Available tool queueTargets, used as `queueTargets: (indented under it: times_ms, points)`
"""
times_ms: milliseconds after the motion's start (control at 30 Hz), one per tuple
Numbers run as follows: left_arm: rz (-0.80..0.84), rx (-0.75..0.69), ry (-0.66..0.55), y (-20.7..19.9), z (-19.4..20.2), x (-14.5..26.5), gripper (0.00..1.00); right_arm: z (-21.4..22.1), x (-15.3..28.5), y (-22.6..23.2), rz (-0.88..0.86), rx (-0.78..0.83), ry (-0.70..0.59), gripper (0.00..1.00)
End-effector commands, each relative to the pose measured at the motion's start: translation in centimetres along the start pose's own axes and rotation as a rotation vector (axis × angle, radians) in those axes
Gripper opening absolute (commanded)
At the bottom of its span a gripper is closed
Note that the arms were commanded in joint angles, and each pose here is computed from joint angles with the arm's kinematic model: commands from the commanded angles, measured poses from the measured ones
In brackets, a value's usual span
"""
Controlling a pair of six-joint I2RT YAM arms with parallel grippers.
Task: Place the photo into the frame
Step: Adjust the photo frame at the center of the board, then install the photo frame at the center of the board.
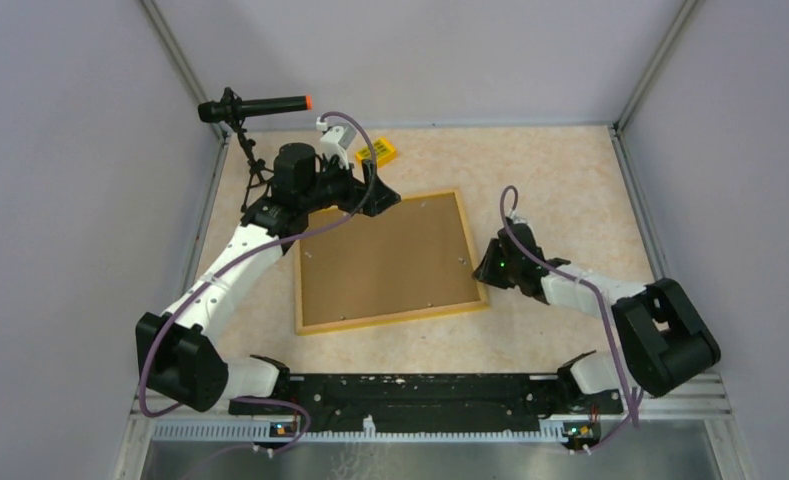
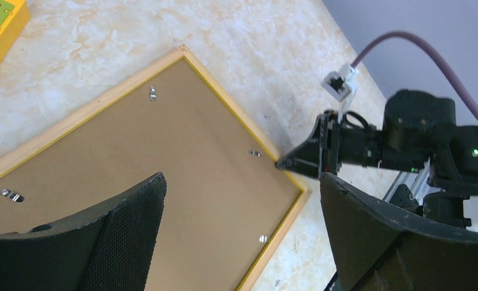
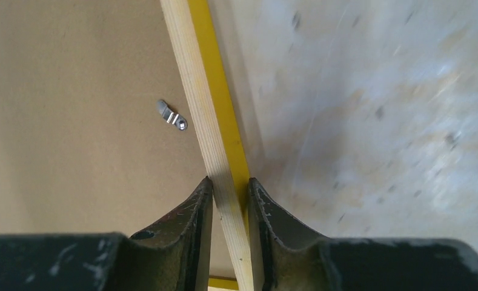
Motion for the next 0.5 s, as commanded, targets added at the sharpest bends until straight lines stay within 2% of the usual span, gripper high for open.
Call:
queueTargets:
  times_ms: [0,33,167,200,267,367,467]
  points:
    - [0.014,-0.029,-0.04,-0.2,-0.8,0.4,0.99,2.8,2.2,0.9,0.0,-0.089,0.05,0.24]
    - [0.02,-0.025,-0.04,-0.2,-0.9,0.5,0.99,2.6,2.5,0.8,-0.004,-0.063,0.037,0.31]
    - [0.015,-0.032,-0.047,-0.2,-1.0,0.5,0.99,-0.5,4.1,1.2,-0.024,0.124,-0.075,0.74]
    - [0.013,-0.03,-0.046,-0.1,-0.9,0.5,0.99,-1.0,4.2,1.4,-0.028,0.167,-0.087,0.79]
    - [0.013,-0.028,-0.045,-0.1,-0.9,0.5,0.99,-1.9,4.1,1.8,-0.043,0.239,-0.088,0.83]
    - [0.015,-0.024,-0.042,-0.1,-0.9,0.4,0.99,-2.6,3.1,2.3,-0.051,0.295,-0.05,0.83]
    - [0.014,-0.024,-0.04,0.0,-0.8,0.3,0.99,-3.3,2.0,2.5,-0.023,0.314,-0.024,0.77]
Point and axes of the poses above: each gripper's point midway between its finger pads, its own x axis back along the fingers, its own y axis along the line the jaws close on, z = x × y, the point moved 7 cm from there along x, back along the fingers, and after that the axes turned 12 degrees about x, right-handed, at the moved point
